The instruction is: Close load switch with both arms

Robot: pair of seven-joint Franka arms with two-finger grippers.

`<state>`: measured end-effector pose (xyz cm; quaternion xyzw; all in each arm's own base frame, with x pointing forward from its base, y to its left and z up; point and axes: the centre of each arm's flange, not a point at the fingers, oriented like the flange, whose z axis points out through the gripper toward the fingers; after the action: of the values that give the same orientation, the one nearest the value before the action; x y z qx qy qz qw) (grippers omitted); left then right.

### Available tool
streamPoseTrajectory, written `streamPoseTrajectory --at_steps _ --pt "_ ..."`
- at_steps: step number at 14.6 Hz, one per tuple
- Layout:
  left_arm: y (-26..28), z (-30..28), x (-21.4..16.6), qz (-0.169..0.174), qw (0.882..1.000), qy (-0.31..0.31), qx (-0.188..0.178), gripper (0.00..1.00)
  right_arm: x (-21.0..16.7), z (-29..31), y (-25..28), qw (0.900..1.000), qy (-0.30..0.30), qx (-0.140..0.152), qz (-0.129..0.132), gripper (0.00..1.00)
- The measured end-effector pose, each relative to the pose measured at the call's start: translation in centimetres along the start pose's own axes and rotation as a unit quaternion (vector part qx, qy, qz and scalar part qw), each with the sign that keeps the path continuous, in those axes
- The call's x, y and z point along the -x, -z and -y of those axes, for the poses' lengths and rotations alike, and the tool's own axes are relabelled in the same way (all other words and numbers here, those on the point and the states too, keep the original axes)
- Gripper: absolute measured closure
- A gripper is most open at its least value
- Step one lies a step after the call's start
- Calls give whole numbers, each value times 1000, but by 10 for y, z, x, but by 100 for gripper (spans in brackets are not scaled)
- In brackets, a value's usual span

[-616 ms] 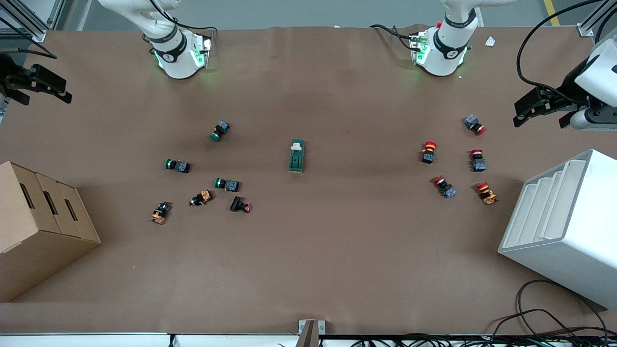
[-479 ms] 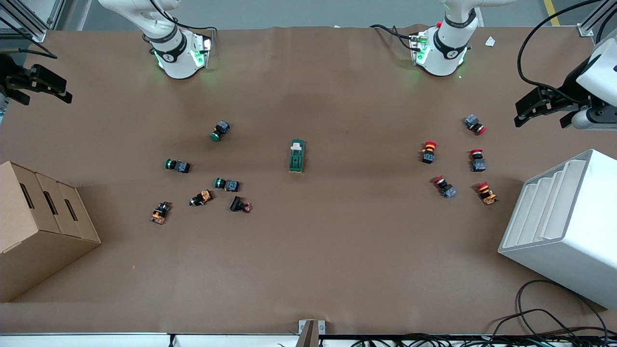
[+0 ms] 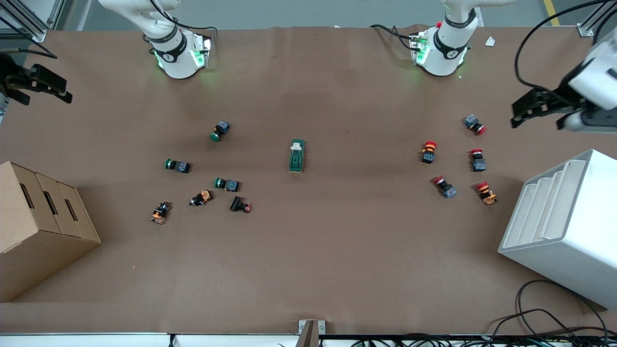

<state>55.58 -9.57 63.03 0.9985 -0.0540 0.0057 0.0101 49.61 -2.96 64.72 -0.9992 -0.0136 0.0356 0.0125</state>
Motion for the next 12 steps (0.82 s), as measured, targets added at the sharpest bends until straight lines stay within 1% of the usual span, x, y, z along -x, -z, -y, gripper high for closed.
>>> streamPoseTrajectory --at_steps 2,4,6,8,11,12 --pt "-17 -46 -10 -2 1000 -29 12 0 0 3 0 1000 3 0 0 0" --pt "-28 -88 -10 -1 999 -33 22 0 0 7 1 1000 6 1 -1 0" --pt "-34 -132 -4 1 1000 -3 29 0 0 6 1 1000 6 0 -1 0" --pt "-45 -178 8 14 999 43 30 0 -3 5 -2 1000 4 0 3 0" --pt "-71 -254 29 22 994 108 30 0 -25 1 -33 999 2 -1 32 0" --pt "-84 -280 37 17 992 126 16 0 -35 0 -46 999 1 -1 41 0"
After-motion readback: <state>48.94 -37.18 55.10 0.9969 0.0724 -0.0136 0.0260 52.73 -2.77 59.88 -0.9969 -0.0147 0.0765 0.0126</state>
